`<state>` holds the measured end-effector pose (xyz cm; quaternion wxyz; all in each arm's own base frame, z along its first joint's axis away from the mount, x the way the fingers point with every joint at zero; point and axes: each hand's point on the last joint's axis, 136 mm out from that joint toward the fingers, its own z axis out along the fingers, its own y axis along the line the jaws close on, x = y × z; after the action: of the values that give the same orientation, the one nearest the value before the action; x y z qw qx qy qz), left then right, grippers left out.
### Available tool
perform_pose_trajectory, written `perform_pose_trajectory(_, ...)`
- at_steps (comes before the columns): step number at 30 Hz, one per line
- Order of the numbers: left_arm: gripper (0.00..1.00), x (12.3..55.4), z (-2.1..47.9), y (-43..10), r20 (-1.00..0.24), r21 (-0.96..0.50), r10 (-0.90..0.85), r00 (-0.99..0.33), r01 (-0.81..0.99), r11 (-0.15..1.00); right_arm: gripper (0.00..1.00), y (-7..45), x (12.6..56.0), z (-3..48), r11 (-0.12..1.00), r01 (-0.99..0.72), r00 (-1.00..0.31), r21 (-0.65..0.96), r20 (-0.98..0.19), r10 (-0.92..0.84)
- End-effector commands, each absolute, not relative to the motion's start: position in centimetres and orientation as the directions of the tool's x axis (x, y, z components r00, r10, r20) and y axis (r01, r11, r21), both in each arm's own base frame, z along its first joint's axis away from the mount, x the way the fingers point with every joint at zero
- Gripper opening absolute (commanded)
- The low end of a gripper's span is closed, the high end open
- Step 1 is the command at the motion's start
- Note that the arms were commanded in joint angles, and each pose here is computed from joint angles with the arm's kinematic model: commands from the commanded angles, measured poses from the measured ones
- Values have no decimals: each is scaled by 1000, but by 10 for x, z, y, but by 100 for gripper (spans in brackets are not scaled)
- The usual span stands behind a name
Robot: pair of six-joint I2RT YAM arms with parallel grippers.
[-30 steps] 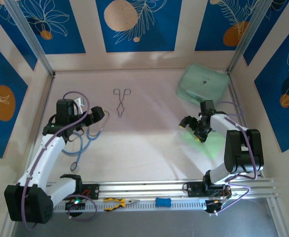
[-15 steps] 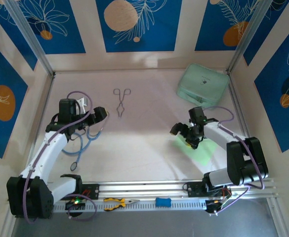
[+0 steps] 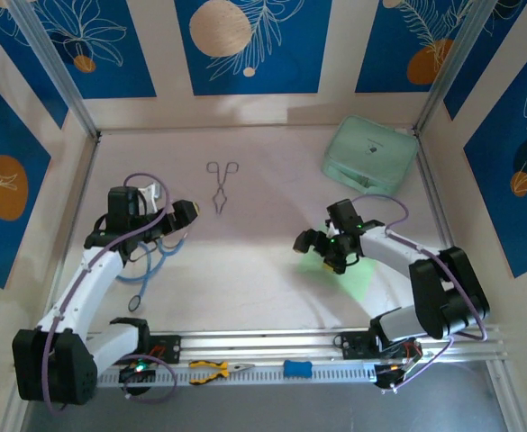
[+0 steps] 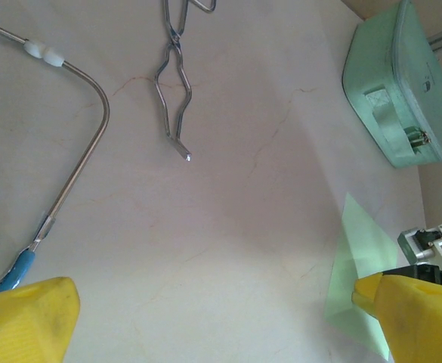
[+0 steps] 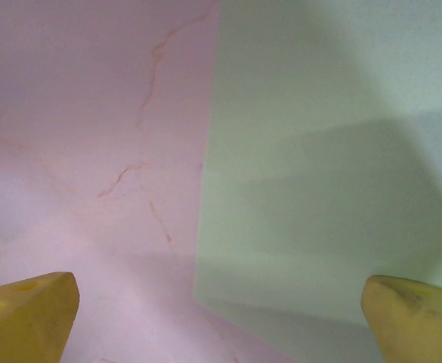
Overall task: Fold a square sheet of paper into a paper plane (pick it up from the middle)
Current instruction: Move the square sheet of paper to the center of the table.
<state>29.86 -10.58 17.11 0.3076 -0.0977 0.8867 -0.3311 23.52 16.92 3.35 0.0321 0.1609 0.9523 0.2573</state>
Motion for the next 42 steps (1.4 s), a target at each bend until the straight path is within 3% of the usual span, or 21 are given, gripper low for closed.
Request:
perform_pose_trajectory(1,100,292,161,-100,-457,-645,-397,-796,-11,764,98,184,205,20,844,296,-955,448,136,262)
perform_pose_trajectory(10,100,285,163,-103,-446,-663,-399,-801,-3,749,98,203,215,58,834,219,-973,507,52,224)
perform_pose_trajectory(15,100,283,171,-106,-461,-675,-393,-796,27,737,98,183,237,73,843,219,-962,490,-37,271)
perform_pose_trajectory(23,100,279,178,-118,-433,-732,-393,-811,62,678,97,131,229,48,794,435,-876,425,-3,481)
perform_pose_trajectory(32,100,277,166,-119,-381,-747,-411,-828,14,664,97,136,215,21,775,479,-863,411,60,502)
perform_pose_trajectory(42,100,271,165,-123,-355,-750,-386,-851,13,661,96,169,203,-2,842,430,-900,326,79,429)
